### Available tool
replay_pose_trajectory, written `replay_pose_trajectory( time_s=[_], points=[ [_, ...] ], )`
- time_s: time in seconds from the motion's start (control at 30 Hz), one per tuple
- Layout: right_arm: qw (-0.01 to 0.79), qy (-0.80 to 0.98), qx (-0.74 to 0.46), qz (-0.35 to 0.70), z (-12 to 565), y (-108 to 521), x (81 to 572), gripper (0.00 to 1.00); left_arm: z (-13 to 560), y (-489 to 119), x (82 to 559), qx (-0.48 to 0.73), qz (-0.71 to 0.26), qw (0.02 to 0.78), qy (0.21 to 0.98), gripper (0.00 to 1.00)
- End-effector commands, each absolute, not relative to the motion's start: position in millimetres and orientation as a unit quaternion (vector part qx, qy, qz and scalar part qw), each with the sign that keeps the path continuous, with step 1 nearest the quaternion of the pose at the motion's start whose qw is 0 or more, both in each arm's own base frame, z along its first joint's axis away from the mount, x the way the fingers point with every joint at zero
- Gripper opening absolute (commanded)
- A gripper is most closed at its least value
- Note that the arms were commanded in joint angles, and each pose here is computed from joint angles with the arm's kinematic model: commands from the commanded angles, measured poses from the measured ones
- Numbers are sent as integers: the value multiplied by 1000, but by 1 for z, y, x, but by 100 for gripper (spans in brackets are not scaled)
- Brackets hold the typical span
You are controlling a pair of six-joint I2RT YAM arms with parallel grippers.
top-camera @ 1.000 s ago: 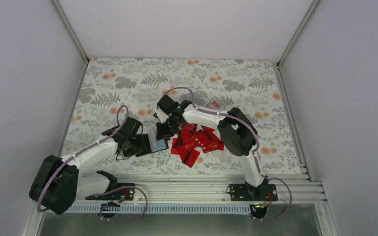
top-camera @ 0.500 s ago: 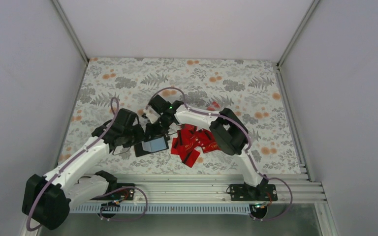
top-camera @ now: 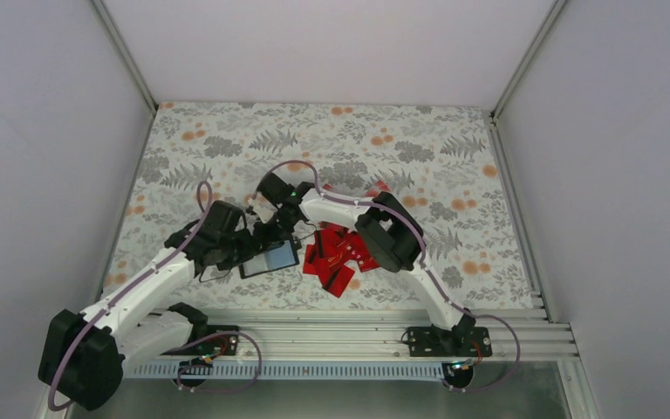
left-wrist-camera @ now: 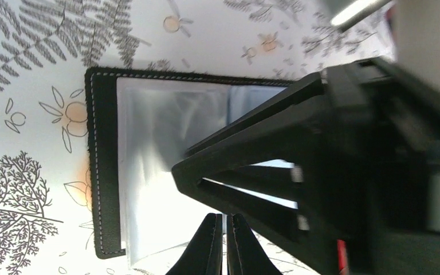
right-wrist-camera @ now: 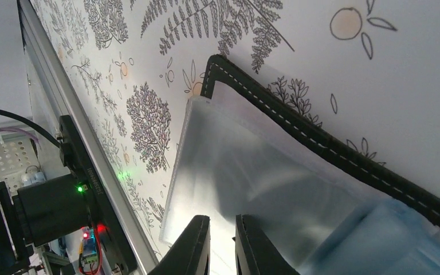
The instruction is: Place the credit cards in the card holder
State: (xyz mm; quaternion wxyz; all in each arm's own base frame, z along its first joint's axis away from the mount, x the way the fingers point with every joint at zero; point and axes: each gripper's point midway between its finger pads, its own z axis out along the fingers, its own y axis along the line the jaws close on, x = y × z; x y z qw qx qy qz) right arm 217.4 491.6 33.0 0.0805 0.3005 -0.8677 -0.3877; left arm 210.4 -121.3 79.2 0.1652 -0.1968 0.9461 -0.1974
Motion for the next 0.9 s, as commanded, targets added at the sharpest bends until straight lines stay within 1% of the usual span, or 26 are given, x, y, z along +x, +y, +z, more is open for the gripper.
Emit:
replay_pose_trajectory(
  time_s=[0.0, 0.07, 0.2, 0.33, 0.63, 0.7, 0.87],
  points=[
    [64, -862, 313, -393, 52, 494, 222, 13, 62, -122, 209, -207, -201, 148, 946, 5],
    [55, -865, 312, -390, 60, 490, 225, 14, 54, -118, 208, -213, -187, 142, 949, 4],
    [31, -873, 304, -380, 80, 478, 235, 15, 63, -121, 222, -200, -191, 168, 946, 4],
    [9, -883, 289, -371, 97, 462, 246, 16, 65, -123, 232, -196, -187, 172, 947, 4],
    [-41, -910, 250, -327, 118, 415, 269, 17, 87, -140, 258, -166, -213, 203, 941, 4],
    [-49, -916, 242, -317, 118, 398, 271, 22, 94, -148, 263, -146, -219, 210, 942, 5],
    [-73, -925, 213, -305, 120, 351, 279, 37, 107, -167, 271, -97, -228, 225, 942, 7]
  ],
)
